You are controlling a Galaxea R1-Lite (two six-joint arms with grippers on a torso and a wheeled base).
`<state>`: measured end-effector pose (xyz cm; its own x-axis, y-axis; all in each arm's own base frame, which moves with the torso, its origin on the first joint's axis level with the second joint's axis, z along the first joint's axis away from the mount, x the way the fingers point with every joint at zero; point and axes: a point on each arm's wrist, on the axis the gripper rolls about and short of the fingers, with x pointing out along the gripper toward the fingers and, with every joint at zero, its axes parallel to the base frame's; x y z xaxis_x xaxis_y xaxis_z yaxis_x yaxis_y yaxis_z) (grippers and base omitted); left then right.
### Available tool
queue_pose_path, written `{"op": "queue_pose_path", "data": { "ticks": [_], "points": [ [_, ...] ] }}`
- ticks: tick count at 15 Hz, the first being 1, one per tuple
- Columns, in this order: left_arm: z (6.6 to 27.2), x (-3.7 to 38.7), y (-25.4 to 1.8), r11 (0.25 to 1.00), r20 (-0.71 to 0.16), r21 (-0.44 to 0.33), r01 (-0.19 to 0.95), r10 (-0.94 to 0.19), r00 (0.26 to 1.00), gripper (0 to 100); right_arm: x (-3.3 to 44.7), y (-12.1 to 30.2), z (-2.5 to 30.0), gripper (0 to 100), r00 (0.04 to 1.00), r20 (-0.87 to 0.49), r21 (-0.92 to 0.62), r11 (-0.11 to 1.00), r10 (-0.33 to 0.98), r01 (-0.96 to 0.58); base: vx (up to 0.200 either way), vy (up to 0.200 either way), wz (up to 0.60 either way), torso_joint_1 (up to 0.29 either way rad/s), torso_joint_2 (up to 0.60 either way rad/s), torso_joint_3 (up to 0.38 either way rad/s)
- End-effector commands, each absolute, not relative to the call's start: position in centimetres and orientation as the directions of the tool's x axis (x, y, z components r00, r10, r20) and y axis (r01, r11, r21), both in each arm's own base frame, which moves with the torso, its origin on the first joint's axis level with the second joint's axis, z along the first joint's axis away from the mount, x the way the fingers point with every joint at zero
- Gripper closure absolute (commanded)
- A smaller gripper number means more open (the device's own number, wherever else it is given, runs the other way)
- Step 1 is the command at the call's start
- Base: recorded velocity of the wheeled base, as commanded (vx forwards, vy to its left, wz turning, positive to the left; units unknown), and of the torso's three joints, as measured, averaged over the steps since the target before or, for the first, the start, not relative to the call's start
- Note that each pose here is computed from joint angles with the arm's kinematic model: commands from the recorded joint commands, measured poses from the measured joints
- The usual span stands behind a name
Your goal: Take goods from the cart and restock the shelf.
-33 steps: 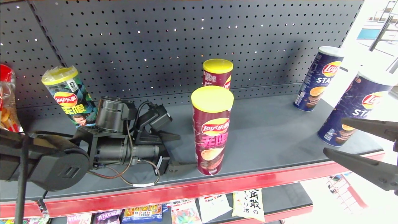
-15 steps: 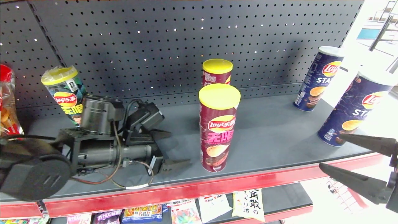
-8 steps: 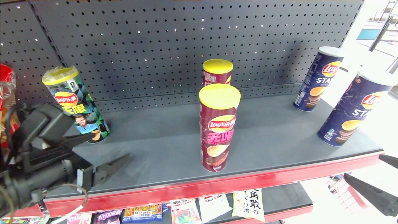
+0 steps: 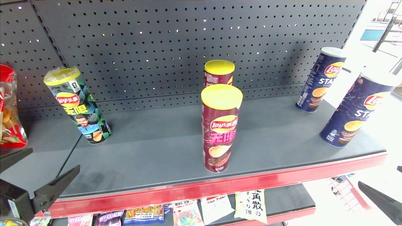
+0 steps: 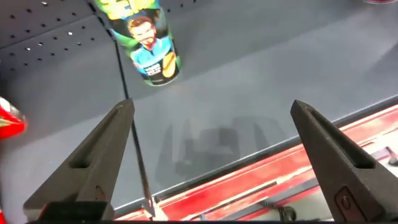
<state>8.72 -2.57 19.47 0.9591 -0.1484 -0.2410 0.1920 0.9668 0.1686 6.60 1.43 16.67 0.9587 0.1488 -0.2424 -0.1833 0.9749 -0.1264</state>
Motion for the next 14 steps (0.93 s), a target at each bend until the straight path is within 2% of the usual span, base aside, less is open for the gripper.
{"op": "queue_pose_path", "data": {
  "ticks": [1, 7, 10, 14],
  "points": [
    [19.64, 8.07, -2.33, 0.969, -0.213, 0.165, 0.185, -0.148, 0.966, 0, 6.57, 1.42, 16.68, 0, 0.959, -0.241, -0.127, 0.975, 0.149, -0.183, -0.200, 0.000, 0.00, 0.012, 0.01, -0.002],
    [19.52, 8.04, -2.27, 0.970, -0.216, 0.165, 0.178, -0.141, 0.966, 0, 6.39, 1.36, 16.69, 0, 0.962, -0.233, -0.144, 0.973, 0.145, -0.181, -0.200, 0.000, 0.00, 0.002, 0.00, 0.005],
    [19.36, 8.07, -2.26, 0.973, -0.220, 0.151, 0.176, -0.140, 0.965, 0, 6.26, 1.32, 16.69, 0, 0.963, -0.227, -0.161, 0.970, 0.144, -0.183, 0.000, 0.000, 0.00, 0.000, 0.00, 0.000],
    [19.22, 8.09, -2.15, 0.975, -0.225, 0.150, 0.164, -0.128, 0.966, 0, 6.23, 1.31, 16.69, 0, 0.963, -0.227, -0.161, 0.970, 0.144, -0.183, 0.000, -0.200, 0.00, 0.003, 0.00, 0.004]
  ]
}}
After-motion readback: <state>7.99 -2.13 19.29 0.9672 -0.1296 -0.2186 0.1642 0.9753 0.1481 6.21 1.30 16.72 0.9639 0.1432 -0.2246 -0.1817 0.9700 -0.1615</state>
